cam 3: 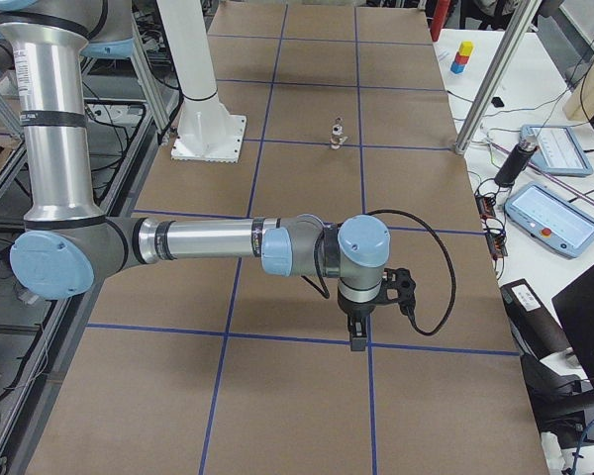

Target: Assemble PPR valve and pipe with both arms

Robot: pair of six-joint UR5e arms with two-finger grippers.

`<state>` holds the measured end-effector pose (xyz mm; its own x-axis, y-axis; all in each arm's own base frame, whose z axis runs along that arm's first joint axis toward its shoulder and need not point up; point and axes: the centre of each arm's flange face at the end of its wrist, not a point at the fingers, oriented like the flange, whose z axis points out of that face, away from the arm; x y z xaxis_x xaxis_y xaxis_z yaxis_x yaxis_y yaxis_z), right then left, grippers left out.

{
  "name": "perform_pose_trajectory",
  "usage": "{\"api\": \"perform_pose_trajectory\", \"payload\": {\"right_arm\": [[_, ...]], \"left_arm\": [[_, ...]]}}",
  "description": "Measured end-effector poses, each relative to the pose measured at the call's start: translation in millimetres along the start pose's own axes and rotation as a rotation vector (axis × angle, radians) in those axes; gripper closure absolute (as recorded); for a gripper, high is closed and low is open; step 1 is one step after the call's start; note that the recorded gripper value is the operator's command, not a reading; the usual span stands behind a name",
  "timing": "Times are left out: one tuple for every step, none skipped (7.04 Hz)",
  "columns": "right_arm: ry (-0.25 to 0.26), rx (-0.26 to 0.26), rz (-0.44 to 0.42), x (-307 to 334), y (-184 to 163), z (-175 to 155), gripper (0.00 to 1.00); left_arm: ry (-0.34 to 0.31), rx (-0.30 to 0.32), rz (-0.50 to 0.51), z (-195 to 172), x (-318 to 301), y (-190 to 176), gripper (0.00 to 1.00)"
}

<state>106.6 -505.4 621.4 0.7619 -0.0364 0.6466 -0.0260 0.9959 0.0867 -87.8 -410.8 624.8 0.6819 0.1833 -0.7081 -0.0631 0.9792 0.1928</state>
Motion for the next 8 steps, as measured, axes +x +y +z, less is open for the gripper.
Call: {"api": "perform_pose_trajectory", "payload": {"right_arm": [[0.0,-0.002,0.001,0.6,0.9,0.8,0.0],[-0.001,-0.001,-0.001,1.5,2.2,2.0,0.0],[0.0,0.004,-0.009,3.5,5.3,4.6,0.0],[0.0,0.014,-0.017,7.0,11.1,9.1,0.0],[0.0,0.021,-0.022,9.9,15.9,12.8,0.0],[0.0,0.025,-0.024,11.2,18.4,14.6,0.0],[0.0,0.025,-0.024,11.8,19.9,15.8,0.0],[-0.001,0.024,-0.023,12.3,20.7,16.5,0.0]], "left_arm": [[0.0,-0.002,-0.002,0.7,-0.5,1.4,0.0],[0.001,-0.002,-0.002,0.7,-0.4,1.5,0.0],[-0.002,-0.003,-0.002,0.9,-0.8,1.9,0.0],[-0.02,-0.006,-0.002,0.9,-2.5,2.3,0.0],[-0.051,-0.011,0.0,0.5,-5.1,2.4,0.0],[-0.071,-0.014,0.0,0.2,-6.8,2.4,0.0],[-0.079,-0.016,0.0,0.0,-7.6,2.6,0.0],[-0.082,-0.016,0.0,0.0,-7.9,2.8,0.0]]}}
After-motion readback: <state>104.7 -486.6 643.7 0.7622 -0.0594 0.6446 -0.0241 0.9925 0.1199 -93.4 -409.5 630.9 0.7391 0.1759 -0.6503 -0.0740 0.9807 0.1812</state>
